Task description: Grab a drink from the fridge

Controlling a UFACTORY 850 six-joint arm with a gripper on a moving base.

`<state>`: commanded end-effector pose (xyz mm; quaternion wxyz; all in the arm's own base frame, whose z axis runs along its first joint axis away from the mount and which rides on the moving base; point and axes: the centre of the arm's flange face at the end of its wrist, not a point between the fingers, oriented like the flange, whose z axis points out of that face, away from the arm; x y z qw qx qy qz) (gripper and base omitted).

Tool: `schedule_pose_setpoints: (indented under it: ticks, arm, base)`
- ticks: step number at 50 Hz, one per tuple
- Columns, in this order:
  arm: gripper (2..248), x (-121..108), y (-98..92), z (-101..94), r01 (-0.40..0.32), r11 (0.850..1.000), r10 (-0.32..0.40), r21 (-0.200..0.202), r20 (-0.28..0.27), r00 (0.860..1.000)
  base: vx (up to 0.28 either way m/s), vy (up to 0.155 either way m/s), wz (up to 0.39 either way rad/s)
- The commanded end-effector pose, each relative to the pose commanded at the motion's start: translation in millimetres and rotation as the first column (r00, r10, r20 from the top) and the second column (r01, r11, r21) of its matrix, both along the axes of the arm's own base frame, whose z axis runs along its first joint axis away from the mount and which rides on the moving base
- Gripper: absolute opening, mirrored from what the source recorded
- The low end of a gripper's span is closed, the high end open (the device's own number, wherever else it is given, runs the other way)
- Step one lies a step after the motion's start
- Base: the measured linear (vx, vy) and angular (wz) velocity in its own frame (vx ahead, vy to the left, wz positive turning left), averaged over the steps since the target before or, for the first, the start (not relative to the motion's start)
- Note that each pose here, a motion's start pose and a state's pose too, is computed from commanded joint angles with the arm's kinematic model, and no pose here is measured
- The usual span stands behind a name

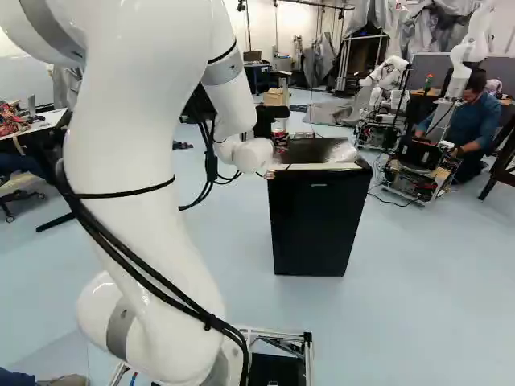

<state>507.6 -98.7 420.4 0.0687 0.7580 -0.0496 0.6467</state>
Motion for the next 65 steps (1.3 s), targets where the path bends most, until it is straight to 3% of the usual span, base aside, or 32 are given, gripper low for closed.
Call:
schedule_pose_setpoints:
  ticks: [29, 65]
  arm:
    - [99, -71.5, 41.4, -6.1, -0.051, 0.998, 0.052, 0.023, -0.053, 0.997]
    - [99, -177.4, 83.4, -31.8, -0.119, 0.992, 0.125, 0.052, -0.126, 0.984]
  base:
    - [0.0, 0.0, 0.0]
    - [0.0, 0.0, 0.0]
